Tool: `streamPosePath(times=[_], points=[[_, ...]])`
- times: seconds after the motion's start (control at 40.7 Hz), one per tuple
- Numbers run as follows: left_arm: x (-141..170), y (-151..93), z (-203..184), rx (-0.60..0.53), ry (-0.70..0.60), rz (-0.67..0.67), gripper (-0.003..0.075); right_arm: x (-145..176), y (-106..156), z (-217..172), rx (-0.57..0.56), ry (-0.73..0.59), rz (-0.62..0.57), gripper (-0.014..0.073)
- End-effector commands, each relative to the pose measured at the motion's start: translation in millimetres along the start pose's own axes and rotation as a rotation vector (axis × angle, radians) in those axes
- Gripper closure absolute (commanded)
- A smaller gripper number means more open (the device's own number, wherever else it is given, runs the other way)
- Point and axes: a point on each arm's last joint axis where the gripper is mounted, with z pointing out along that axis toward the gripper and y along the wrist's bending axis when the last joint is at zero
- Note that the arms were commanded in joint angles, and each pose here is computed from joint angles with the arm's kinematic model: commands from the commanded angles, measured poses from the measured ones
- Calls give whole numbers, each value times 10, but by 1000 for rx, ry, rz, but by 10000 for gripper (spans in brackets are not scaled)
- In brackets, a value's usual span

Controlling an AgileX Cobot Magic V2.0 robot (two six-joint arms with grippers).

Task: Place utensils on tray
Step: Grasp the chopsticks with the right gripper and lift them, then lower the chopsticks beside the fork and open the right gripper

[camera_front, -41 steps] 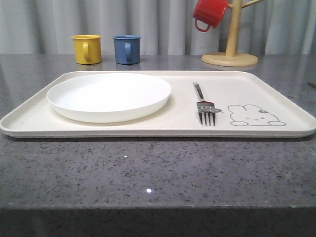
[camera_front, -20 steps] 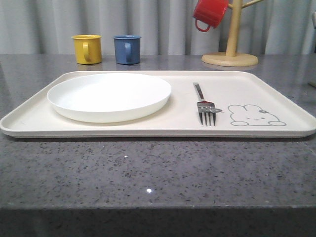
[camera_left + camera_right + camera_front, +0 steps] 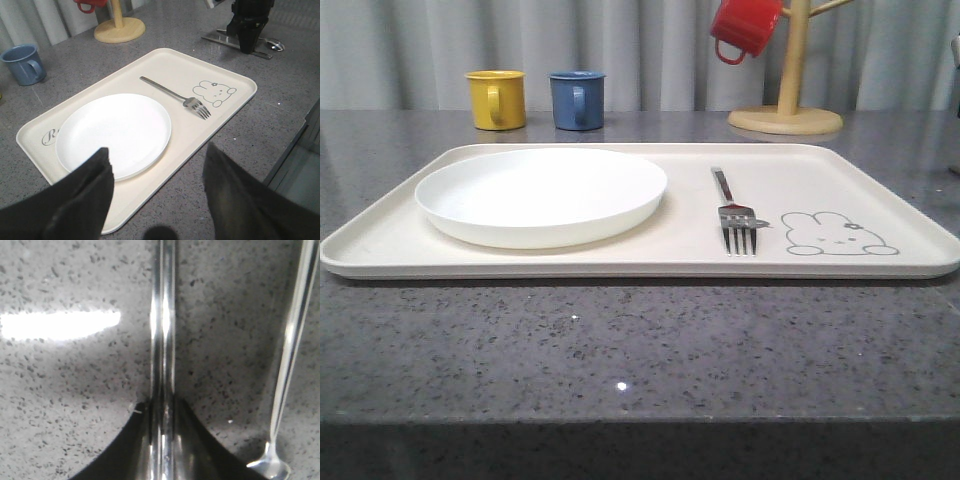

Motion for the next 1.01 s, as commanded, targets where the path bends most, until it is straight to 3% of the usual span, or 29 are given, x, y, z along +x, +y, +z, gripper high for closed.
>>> streamPosePath(times=[0.0,0.123,0.221,0.688,0.983], points=[[-140,10,-40,-4,-100,-21,330,100,-8,-171,-6,41,-1,544],[-140,10,-40,-4,-100,-21,330,109,16,-189,-21,50,0,544],[-140,10,-40,-4,-100,-21,330,117,125,-245,-97,34,7,544],[-140,10,-40,-4,-100,-21,330,190,1094,-560,-301,-35,-126,544],[-140,10,-40,-4,-100,-21,330,179,1330,-430,-331,21,-6,543]])
